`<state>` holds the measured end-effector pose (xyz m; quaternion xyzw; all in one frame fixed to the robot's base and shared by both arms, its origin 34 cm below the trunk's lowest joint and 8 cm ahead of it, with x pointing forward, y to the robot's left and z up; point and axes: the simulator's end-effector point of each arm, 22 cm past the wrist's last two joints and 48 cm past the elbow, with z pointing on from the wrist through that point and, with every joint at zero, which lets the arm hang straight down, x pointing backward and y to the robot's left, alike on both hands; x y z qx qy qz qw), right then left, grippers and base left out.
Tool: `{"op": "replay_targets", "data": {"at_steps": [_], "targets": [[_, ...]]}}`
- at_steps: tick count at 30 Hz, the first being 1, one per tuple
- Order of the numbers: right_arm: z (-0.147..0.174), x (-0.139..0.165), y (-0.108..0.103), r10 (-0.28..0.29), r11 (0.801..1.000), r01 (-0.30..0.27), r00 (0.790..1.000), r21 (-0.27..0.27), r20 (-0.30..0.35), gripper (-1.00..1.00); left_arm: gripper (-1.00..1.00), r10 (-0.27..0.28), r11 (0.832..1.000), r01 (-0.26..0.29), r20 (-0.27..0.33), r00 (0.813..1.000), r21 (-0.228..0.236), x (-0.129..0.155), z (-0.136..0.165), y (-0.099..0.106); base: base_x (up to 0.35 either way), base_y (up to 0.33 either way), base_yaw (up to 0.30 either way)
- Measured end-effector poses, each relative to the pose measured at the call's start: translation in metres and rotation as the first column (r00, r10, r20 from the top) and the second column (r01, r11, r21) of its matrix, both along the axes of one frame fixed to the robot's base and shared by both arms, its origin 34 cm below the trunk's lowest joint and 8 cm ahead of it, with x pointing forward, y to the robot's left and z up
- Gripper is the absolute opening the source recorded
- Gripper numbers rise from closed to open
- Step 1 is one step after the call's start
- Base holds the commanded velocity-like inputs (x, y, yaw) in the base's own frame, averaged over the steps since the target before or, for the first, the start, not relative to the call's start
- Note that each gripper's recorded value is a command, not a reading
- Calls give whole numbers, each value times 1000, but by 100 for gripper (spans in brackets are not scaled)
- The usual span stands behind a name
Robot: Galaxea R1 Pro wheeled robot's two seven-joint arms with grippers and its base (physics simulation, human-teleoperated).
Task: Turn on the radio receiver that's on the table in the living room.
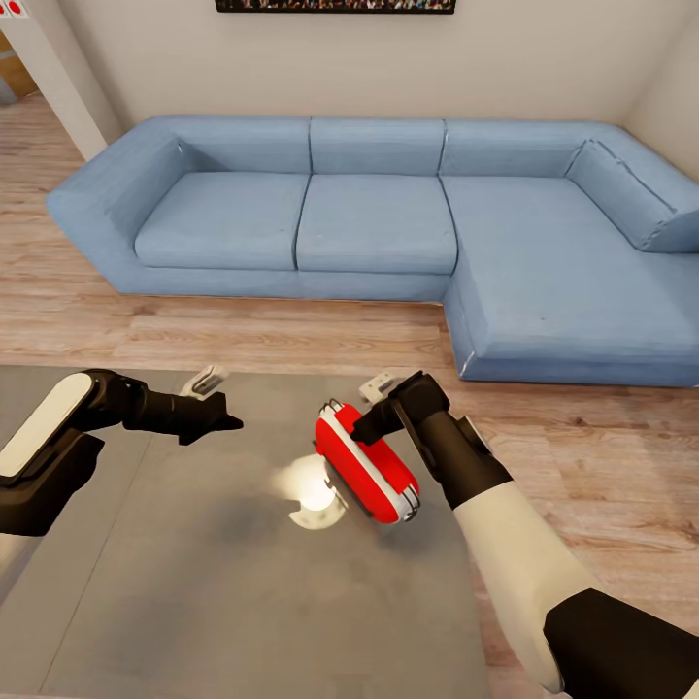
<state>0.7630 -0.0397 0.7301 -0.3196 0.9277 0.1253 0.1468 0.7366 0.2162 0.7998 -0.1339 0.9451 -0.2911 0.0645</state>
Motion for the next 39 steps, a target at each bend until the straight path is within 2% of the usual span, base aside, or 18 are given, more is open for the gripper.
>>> {"op": "replay_targets", "data": {"at_steps": [18,26,32,39], "targets": [[-3,-2,0,1,1000,-1,1000,-3,-8,-100,-100,1,1000,-1,0,1000,-1,0,0,0,0,0,0],[-25,-20,-4,2,1000,-3,996,-18,-84,-100,-100,1,1000,-1,-1,1000,0,0,0,0,0,0,0],[-27,-25,0,0,1000,1,994,4,-106,-100,-100,1,1000,-1,-1,1000,0,0,0,0,0,0,0],[-25,-23,1,-2,1000,3,995,9,-99,-100,-100,4,1000,-4,-5,1000,0,0,-1,1,0,0,0]]}}
